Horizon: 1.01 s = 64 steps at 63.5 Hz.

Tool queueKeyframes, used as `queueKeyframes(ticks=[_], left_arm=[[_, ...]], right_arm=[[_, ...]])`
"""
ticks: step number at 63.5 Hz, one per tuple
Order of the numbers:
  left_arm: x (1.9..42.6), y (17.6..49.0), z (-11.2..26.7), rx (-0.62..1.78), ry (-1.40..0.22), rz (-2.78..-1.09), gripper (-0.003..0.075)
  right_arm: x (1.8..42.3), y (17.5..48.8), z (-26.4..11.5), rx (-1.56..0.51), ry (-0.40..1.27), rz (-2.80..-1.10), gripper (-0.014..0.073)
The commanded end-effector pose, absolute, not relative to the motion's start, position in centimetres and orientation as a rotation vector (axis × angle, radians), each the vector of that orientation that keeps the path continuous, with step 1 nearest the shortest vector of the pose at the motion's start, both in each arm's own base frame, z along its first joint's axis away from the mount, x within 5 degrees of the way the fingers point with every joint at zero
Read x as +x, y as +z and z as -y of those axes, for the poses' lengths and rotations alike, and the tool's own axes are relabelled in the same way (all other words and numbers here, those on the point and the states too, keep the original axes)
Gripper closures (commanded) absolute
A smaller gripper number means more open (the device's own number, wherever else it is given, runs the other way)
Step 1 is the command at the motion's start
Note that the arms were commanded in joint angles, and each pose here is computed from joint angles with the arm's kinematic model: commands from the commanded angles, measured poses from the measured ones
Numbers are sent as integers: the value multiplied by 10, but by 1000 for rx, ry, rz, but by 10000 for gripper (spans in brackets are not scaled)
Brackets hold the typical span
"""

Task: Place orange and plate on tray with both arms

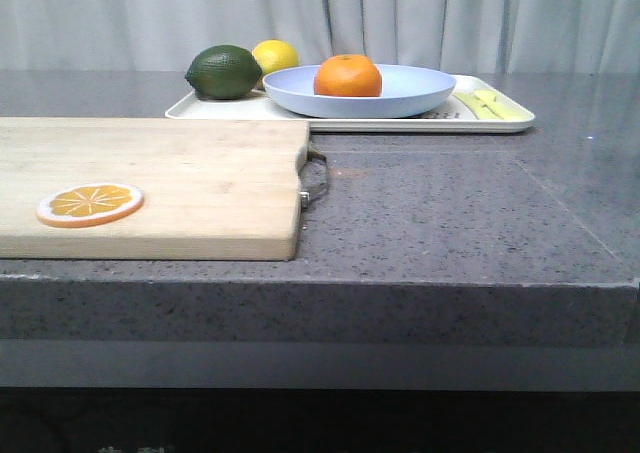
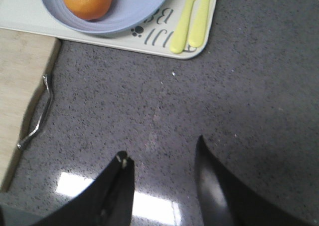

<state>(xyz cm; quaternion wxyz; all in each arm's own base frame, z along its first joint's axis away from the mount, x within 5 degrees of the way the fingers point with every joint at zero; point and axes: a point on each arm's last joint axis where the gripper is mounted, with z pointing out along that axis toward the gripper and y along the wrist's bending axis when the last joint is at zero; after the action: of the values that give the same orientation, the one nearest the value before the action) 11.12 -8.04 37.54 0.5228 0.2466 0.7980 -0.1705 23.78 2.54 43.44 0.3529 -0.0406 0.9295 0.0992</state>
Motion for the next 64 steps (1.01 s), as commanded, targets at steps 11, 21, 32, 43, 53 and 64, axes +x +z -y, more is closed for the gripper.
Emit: queueKeyframes(ticks=[11, 21, 32, 43, 53, 64], left_arm=[[112, 391, 81, 552, -438, -1814, 194], [112, 391, 81, 552, -438, -1814, 194], [112, 391, 81, 552, -438, -1814, 198], [112, 391, 81, 552, -438, -1814, 356], [112, 391, 81, 552, -438, -1814, 568], [112, 391, 81, 554, -436, -1820, 737]], right_arm=[[160, 417, -12, -111, 76, -2209, 278], [131, 389, -9, -113, 47, -2212, 278], [121, 374, -9, -113, 50, -2233, 278], [121, 373, -10, -110, 74, -2246, 396], [121, 373, -11, -106, 94, -2242, 619], [121, 373, -11, -106, 94, -2245, 663]])
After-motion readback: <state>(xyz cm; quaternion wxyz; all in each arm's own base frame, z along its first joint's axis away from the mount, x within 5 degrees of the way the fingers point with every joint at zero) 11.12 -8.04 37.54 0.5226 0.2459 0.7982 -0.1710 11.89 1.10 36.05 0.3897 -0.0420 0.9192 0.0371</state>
